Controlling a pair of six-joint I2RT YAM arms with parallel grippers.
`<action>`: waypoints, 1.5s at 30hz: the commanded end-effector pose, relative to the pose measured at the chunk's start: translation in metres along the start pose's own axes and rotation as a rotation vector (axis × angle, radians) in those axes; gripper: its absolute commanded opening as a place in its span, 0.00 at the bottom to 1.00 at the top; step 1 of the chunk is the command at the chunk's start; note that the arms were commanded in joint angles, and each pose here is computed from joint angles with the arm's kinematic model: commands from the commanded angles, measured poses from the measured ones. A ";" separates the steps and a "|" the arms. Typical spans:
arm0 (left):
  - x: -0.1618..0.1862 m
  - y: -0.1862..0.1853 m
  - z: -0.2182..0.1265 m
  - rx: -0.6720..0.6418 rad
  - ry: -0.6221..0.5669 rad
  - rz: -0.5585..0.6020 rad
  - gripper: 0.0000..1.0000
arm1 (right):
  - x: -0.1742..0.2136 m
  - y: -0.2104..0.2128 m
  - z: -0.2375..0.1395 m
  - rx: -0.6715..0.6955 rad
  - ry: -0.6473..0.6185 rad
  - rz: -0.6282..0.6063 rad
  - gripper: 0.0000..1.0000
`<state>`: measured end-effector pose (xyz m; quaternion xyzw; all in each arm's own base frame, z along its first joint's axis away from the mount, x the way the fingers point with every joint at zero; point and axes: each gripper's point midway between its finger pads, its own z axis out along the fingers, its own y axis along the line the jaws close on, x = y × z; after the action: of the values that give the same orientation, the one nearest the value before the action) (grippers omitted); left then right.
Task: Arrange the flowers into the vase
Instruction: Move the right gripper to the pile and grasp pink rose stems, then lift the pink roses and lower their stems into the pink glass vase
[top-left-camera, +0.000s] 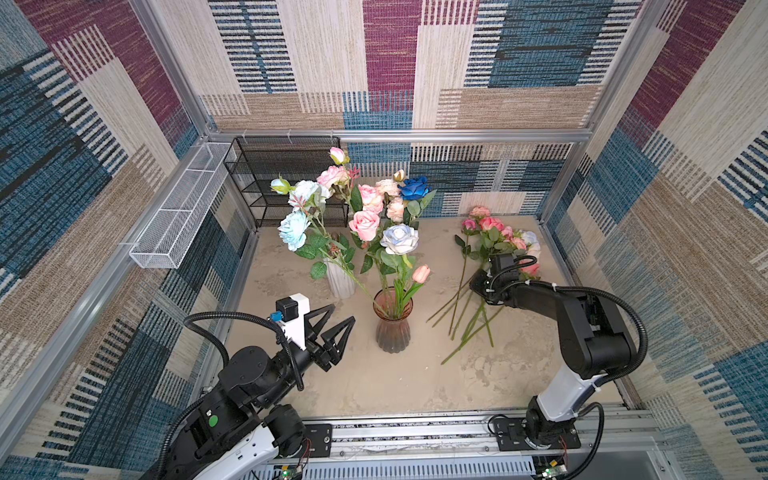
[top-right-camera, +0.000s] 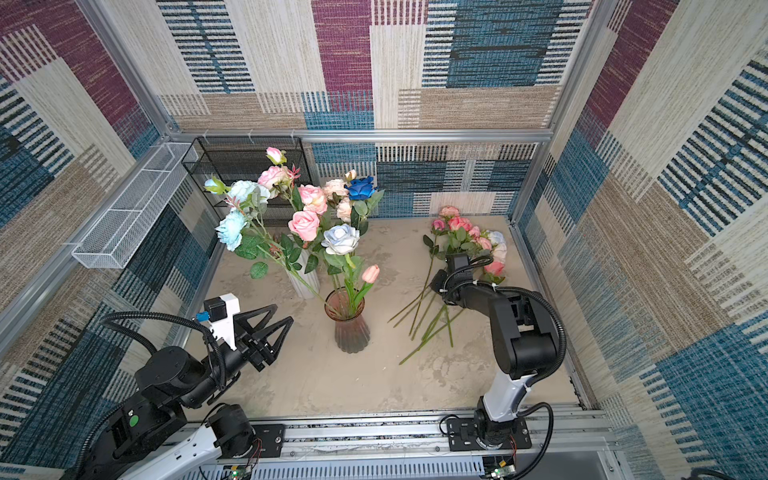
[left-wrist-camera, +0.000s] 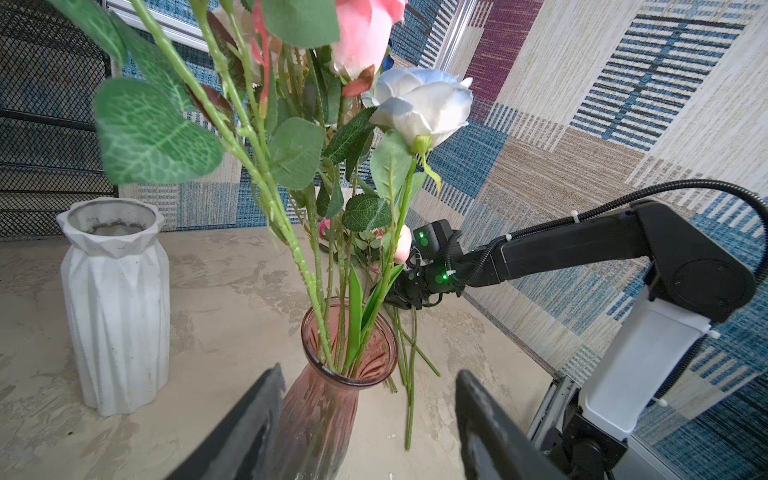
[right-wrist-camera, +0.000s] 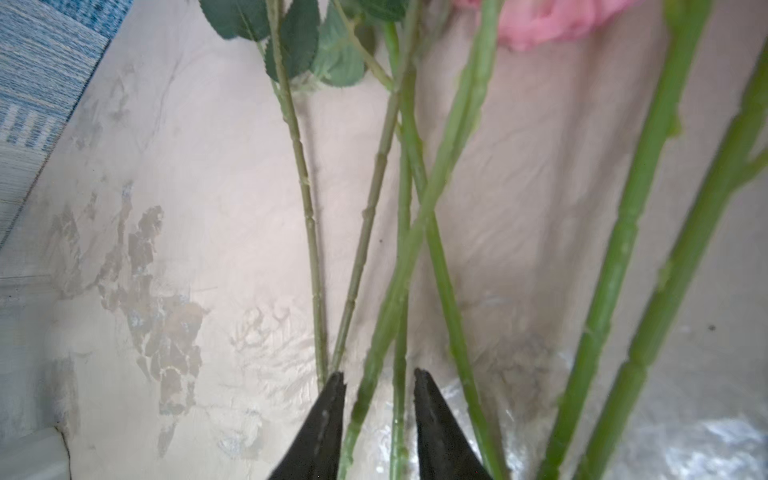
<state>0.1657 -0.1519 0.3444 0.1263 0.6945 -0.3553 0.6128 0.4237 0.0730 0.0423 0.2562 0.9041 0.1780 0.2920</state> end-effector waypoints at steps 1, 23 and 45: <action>-0.008 -0.001 -0.002 -0.001 -0.026 -0.022 0.67 | -0.006 0.007 0.003 -0.038 -0.025 0.011 0.29; -0.006 0.000 -0.001 -0.006 -0.021 -0.020 0.68 | 0.008 0.021 -0.003 -0.117 0.000 0.047 0.28; -0.017 -0.011 0.000 0.030 -0.013 -0.013 0.68 | -0.019 0.046 -0.109 -0.247 -0.237 -0.059 0.00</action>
<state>0.1662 -0.1535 0.3569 0.1269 0.6916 -0.3585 0.6140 0.3912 0.0840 0.1327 0.2263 0.8546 0.2500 0.3950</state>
